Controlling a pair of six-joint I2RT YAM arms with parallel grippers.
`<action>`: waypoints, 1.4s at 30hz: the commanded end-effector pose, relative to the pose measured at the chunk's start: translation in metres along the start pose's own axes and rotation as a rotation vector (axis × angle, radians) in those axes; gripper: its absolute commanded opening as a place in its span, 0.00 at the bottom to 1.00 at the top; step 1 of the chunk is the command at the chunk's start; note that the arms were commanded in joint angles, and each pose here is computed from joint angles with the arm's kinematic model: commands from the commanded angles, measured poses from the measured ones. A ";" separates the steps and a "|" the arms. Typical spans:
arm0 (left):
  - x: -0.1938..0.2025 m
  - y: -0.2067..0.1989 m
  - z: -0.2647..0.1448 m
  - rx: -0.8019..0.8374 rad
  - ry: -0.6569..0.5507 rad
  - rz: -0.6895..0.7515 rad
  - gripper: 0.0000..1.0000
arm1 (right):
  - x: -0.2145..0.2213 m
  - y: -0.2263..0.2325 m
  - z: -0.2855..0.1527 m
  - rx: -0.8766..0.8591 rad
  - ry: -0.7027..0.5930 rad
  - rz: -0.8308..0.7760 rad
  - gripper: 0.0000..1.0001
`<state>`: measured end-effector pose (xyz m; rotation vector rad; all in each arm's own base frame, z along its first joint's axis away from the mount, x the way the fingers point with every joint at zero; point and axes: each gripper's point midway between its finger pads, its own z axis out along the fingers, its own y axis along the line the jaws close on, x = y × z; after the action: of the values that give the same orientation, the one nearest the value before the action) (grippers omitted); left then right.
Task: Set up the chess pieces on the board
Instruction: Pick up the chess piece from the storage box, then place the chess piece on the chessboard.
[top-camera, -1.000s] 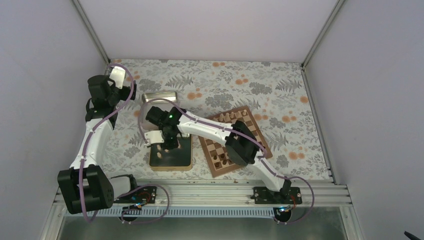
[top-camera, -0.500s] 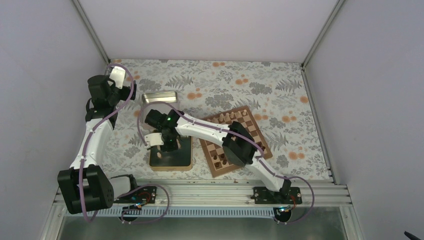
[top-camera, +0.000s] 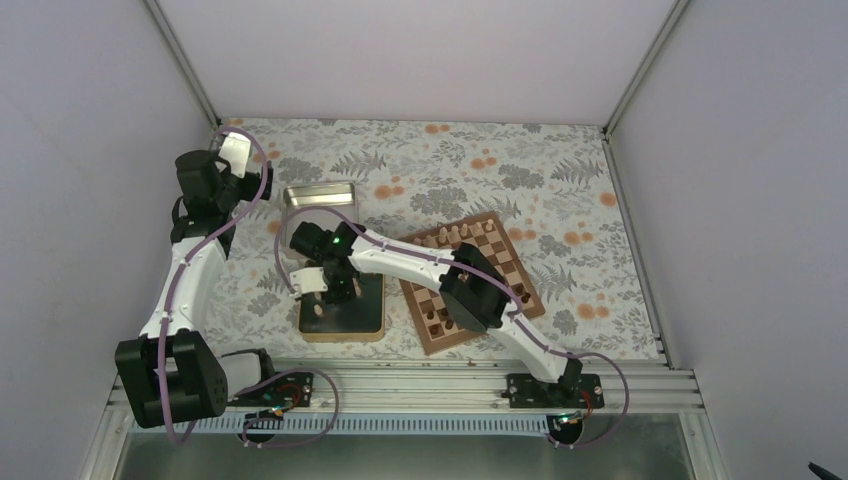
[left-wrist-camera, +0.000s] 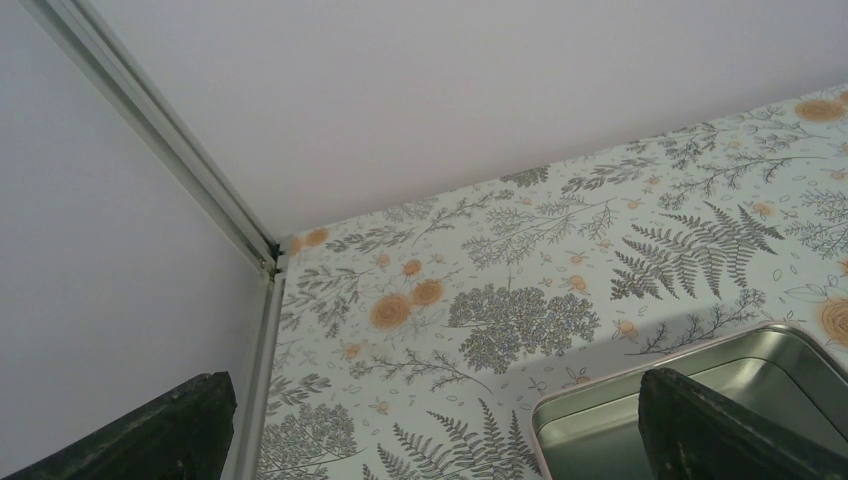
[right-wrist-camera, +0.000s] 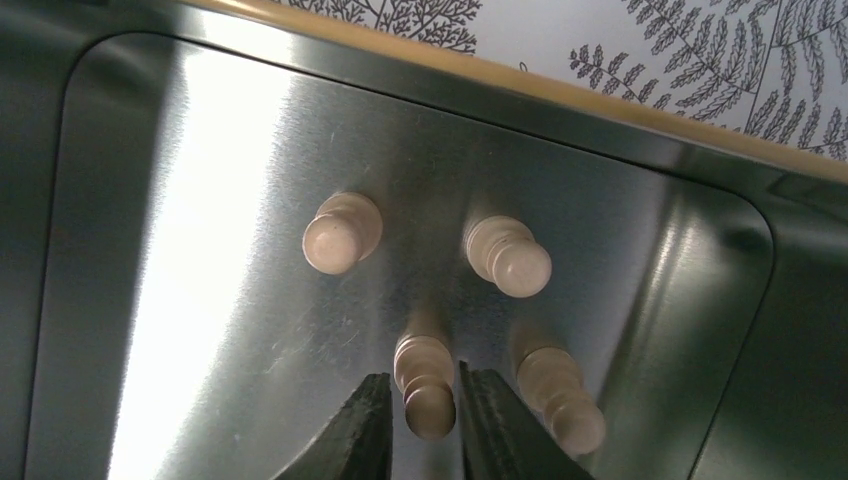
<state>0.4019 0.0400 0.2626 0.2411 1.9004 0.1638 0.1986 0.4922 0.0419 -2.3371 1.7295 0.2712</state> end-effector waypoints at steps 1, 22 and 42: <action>-0.006 0.001 -0.003 0.004 -0.029 0.005 1.00 | 0.002 -0.003 0.009 0.007 0.013 0.007 0.16; -0.007 0.002 -0.003 0.001 -0.028 0.006 1.00 | 0.043 -0.031 -0.116 0.134 -0.043 0.124 0.04; -0.007 0.003 -0.002 -0.003 -0.024 0.005 1.00 | 0.236 -0.047 -0.134 0.123 0.043 0.494 0.04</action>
<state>0.4019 0.0391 0.2628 0.2446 1.8994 0.1588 0.3086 0.2494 0.1069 -1.8313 2.2859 0.1520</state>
